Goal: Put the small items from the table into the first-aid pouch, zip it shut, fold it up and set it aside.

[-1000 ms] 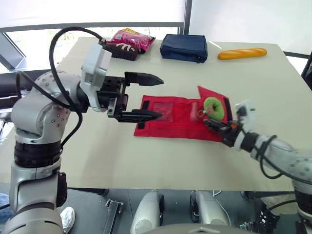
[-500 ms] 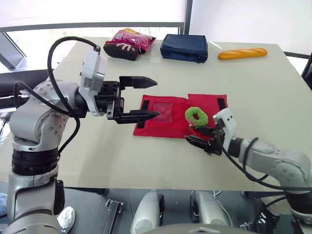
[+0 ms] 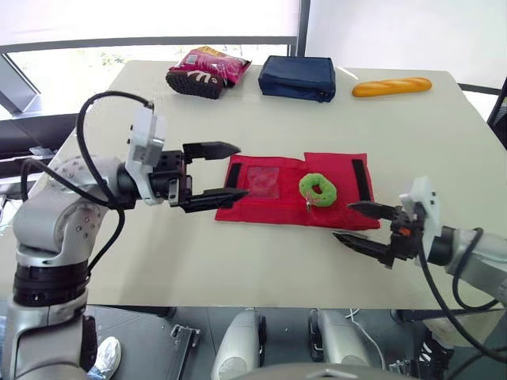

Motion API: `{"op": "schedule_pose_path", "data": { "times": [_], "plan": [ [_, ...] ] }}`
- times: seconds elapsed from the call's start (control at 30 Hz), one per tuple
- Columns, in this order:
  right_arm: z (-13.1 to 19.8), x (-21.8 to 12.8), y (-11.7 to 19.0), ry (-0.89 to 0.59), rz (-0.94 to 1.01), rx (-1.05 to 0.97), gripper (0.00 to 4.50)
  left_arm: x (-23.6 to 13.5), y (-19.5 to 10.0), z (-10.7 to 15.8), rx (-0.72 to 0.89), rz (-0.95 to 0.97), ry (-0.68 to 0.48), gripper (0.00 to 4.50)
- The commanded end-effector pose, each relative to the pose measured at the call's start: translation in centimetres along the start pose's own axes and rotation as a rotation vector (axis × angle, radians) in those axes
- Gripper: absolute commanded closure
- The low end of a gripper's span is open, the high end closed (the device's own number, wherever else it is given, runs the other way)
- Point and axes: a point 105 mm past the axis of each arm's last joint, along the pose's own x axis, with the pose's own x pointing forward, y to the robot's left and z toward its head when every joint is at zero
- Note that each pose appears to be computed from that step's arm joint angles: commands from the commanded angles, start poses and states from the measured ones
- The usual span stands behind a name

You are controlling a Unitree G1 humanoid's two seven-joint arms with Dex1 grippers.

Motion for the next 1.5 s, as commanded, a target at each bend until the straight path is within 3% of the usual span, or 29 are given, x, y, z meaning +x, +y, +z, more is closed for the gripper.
{"op": "schedule_pose_path", "data": {
  "times": [0.03,0.13,0.27,0.47,0.57,0.67,0.8,0.97,1.27,1.5],
  "plan": [
    [1.7,-1.5,-0.2,-0.058,-0.019,-0.181,0.15,-1.0,0.7,-0.7,-0.033,0.104,0.0,0.0],
    [2.3,-2.6,-0.9,-0.102,-0.045,-0.268,0.15,-1.2,1.2,-4.5,-0.113,0.205,0.06,0.0],
    [3.0,-3.6,-1.9,-0.128,-0.06,-0.337,0.15,-2.1,3.1,-7.1,-0.198,0.4,0.072,0.0],
    [2.8,-3.9,-2.6,-0.069,0.018,-0.359,0.15,-2.9,3.9,-8.8,-0.253,0.498,0.084,0.0],
    [4.3,-3.4,-2.0,-0.096,0.081,-0.344,0.15,-4.1,6.1,-10.4,-0.322,0.685,0.136,0.0],
    [6.0,-2.8,-1.1,-0.13,0.121,-0.363,0.15,-3.3,6.3,-11.1,-0.371,0.734,0.162,0.0],
    [7.3,-1.5,-0.3,-0.111,0.127,-0.388,0.15,-1.8,6.4,-11.0,-0.489,0.739,0.123,0.0],
    [8.8,0.5,0.7,-0.111,0.135,-0.385,0.15,-1.0,6.6,-12.5,-0.592,0.771,0.182,0.0],
    [10.1,1.9,2.0,-0.139,0.177,-0.419,0.15,1.8,5.1,-13.5,-0.739,0.613,0.199,0.0],
    [10.5,2.2,2.4,-0.152,0.177,-0.435,0.15,2.2,5.2,-12.5,-0.934,0.54,0.043,0.0]
  ]
}}
